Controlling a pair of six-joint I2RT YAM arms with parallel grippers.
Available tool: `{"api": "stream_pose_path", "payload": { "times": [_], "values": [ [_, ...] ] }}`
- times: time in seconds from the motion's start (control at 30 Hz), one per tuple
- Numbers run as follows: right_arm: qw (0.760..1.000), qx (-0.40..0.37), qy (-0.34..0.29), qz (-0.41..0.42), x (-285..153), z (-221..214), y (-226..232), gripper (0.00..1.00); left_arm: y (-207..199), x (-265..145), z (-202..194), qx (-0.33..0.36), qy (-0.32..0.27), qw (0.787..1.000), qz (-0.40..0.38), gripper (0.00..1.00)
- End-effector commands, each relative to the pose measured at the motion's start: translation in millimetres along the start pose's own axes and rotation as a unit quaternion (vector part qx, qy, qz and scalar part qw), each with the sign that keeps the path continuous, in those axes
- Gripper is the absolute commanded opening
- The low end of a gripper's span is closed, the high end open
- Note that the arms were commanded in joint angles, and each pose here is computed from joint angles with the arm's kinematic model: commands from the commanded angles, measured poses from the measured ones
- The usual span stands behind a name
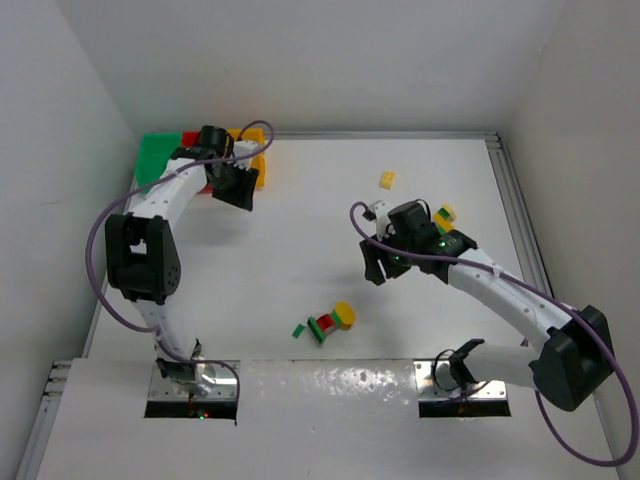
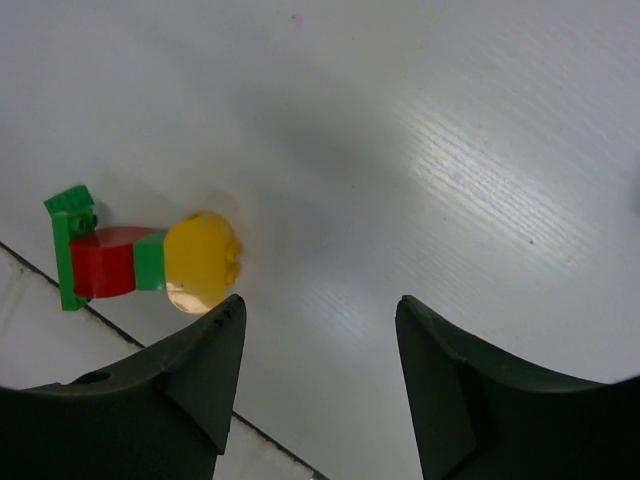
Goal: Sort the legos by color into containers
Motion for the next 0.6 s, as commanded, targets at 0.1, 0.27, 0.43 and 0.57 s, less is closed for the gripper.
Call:
{"api": "stream_pose_path", "payload": {
  "times": [0.1, 0.27, 0.43, 0.57],
  "values": [
    [0.995, 0.02, -0.074, -0.056, -2, 36, -14, 0.63, -35, -2, 0, 0.039, 0.021, 0.999, -0.007, 0.46],
    [0.995, 0.023, -0.063, -0.068, 2, 48, -13, 0.64, -68, -7, -3, 0.073, 0.026, 0.997, -0.022, 0.46],
    [0.994, 0.036, -0.058, -0.082, 3, 49, -16, 0.64, -124, -9, -27, 0.175, 0.028, 0.983, -0.052, 0.47],
    [0.993, 0.042, -0.085, -0.073, 0, 52, -14, 0.64, -150, -23, -38, 0.224, -0.029, 0.972, -0.063, 0.47]
  ]
}}
Point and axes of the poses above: each gripper's point midway between its finger pads, its own x axis out along the fingers, its own y axis along the line the jaws close on, z = x × y, the point moved 1 cm from there along -x, back along the fingers, and after that the axes turned 14 degrees about x, right-handed, at the moved point
